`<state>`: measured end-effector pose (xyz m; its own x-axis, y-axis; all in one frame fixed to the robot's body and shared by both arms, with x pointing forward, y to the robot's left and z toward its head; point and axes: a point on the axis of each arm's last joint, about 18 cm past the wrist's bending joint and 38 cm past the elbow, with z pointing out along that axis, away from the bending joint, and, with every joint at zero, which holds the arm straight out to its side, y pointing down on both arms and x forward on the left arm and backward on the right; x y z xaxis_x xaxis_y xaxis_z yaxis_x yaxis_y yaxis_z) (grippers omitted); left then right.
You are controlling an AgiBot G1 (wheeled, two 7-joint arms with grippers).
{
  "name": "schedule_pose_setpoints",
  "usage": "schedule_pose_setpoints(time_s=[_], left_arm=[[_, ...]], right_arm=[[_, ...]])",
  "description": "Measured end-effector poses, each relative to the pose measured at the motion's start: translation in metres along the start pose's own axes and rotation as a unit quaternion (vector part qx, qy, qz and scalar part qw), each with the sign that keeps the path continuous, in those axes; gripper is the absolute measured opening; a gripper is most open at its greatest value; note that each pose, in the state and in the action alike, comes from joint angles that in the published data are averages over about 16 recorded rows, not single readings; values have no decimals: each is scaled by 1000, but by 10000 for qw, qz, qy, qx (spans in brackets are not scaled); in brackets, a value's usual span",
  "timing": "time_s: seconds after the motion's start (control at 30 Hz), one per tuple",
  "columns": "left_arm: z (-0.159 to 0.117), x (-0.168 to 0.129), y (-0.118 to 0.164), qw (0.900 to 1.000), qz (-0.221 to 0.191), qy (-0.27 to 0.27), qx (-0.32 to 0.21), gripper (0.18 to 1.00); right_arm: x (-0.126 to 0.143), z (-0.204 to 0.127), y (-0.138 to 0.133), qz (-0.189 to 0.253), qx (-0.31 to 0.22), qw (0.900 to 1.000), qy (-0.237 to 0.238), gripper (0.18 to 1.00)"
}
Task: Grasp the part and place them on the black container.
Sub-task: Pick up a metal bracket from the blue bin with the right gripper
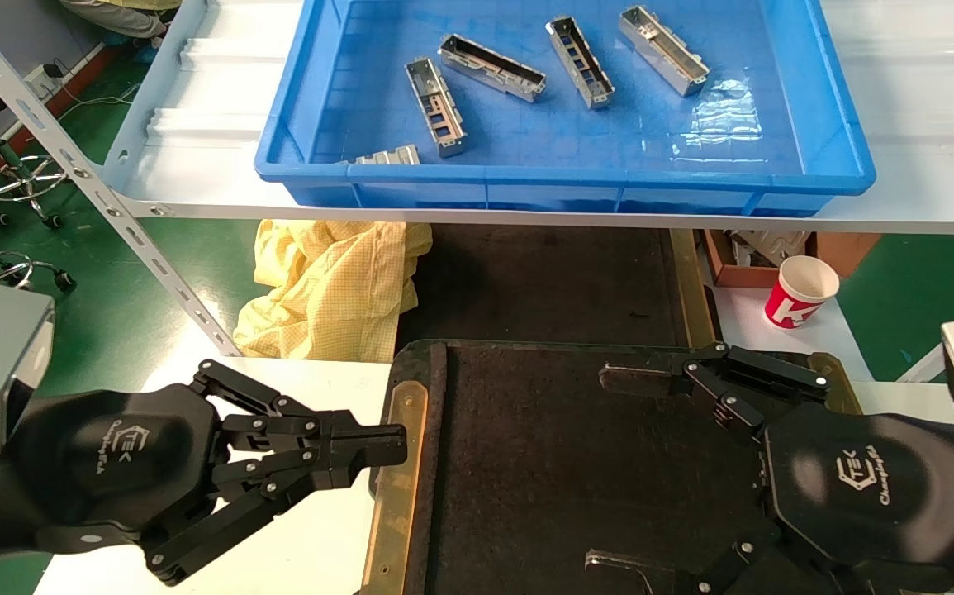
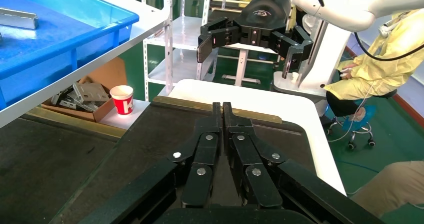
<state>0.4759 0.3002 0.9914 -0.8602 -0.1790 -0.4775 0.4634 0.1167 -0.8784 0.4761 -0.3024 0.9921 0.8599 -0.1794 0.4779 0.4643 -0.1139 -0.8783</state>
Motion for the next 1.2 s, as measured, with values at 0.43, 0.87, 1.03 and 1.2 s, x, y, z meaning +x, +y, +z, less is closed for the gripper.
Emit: schedule_pose_setpoints(time_s=[0.43,0.87,1.03,1.2], left_arm=[[0,0,0,10000,0,0,2,192],[0,0,0,10000,0,0,0,211],[0,0,0,10000,0,0,0,245],[0,0,0,10000,0,0,0,300]], right_arm=[[2,0,-3,-58,-39,10000,17,1000],[56,11,-51,-489,-284,9970,531,1000],[93,19,-73,-587,-333,9934,927,1000],[129,29,-87,-603,-364,9891,1293,1000]])
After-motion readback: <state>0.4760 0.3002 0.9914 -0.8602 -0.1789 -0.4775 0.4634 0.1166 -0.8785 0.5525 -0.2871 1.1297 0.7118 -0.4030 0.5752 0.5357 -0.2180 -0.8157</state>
